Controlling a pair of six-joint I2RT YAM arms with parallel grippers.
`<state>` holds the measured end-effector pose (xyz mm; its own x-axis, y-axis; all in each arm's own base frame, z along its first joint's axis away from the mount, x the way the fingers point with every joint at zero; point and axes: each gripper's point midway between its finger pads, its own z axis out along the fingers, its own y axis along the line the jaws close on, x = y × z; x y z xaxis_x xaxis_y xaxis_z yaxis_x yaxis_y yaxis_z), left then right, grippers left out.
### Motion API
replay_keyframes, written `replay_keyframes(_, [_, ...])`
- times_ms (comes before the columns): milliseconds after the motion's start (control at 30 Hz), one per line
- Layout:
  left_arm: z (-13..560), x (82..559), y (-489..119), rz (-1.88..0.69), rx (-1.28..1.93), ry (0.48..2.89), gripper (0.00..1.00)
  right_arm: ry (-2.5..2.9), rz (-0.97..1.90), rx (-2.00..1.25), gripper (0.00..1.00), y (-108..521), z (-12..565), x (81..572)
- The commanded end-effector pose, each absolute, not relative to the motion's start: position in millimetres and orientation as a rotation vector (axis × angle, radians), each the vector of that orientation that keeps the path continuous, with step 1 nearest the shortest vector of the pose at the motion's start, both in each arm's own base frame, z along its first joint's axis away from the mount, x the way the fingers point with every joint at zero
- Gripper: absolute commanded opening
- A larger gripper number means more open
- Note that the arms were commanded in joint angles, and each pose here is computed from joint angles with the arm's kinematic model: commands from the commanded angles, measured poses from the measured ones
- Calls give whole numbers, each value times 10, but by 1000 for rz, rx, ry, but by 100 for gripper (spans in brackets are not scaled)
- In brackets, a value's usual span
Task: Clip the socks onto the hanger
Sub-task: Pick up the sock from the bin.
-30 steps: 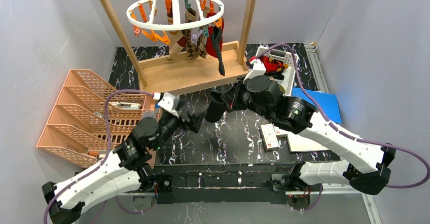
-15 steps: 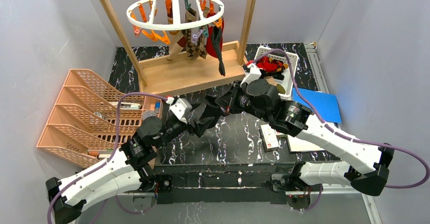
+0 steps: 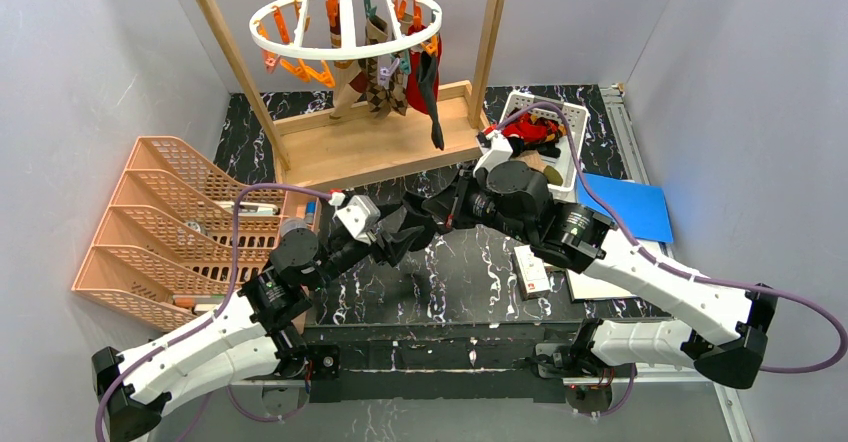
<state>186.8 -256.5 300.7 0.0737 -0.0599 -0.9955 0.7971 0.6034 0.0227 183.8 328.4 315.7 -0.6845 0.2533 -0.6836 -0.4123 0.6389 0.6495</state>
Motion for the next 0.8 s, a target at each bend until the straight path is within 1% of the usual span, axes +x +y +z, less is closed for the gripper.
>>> replay_keyframes(0, [3188, 1866, -2575, -723, 695, 1300, 57, 2002, 1145, -119, 1, 3288, 3362, 1807])
replay_keyframes(367, [3158, 1897, -2492, -681, 680, 1314, 53, 2010, 1178, -171, 1, 3403, 3321, 1772])
replay_keyframes(467, [3144, 1903, -2471, -657, 697, 1317, 48, 2007, 1174, -178, 1, 3413, 3326, 1780])
replay_keyframes(600, [3129, 1905, -2466, -644, 709, 1317, 39, 1999, 1167, -187, 1, 3413, 3348, 1790])
replay_keyframes(767, [3133, 1912, -2498, -644, 722, 1314, 34, 2000, 1161, -191, 1, 3403, 3343, 1790])
